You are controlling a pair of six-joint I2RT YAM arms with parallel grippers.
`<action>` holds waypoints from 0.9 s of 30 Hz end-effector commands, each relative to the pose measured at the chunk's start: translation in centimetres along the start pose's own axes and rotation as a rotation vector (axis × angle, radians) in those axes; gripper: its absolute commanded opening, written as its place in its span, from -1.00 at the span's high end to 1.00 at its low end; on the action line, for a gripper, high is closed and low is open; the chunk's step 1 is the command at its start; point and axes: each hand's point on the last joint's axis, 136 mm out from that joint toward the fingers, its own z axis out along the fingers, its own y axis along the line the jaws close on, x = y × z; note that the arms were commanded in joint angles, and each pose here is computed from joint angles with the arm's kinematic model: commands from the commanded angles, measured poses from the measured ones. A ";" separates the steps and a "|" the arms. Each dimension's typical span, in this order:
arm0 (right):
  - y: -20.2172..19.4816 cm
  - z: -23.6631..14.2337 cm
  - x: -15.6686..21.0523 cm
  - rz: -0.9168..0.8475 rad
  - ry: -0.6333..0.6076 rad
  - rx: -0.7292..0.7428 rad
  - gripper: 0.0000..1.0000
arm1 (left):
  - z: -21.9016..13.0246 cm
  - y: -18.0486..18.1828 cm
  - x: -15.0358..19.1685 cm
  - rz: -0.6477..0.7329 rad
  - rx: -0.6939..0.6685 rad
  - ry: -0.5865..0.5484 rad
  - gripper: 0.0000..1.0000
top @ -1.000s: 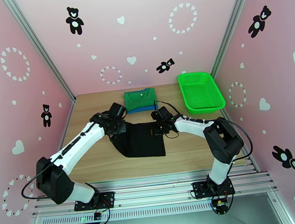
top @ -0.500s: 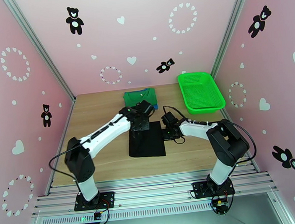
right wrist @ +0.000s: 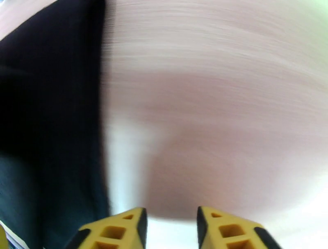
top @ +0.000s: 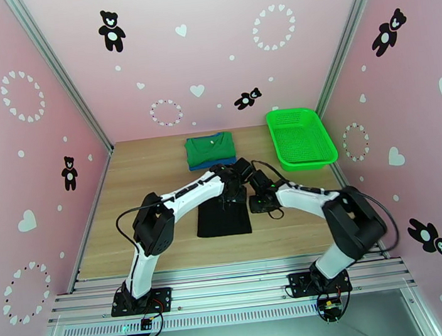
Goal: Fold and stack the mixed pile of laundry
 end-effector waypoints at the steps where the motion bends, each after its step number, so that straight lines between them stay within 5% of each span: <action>1: -2.8 -3.3 1.4 0.004 -0.022 0.094 -0.19 | -3.6 -2.3 -1.8 0.027 0.116 -0.068 -0.47; 6: 0.8 -4.9 3.0 0.073 -0.035 -0.153 -0.36 | -6.8 -2.3 -3.5 0.080 0.133 -0.141 -0.49; 11: 7.5 -4.6 4.7 0.095 0.013 -0.314 -0.37 | -7.7 2.7 -6.5 0.054 0.049 -0.192 -0.34; 21: 14.4 -1.5 8.7 -0.031 0.144 -0.229 -0.11 | 1.1 9.7 -12.9 0.013 0.064 -0.076 0.10; 27: 13.4 -0.1 7.6 -0.081 0.144 -0.125 -0.06 | 6.1 10.9 -10.6 0.023 0.050 0.053 0.22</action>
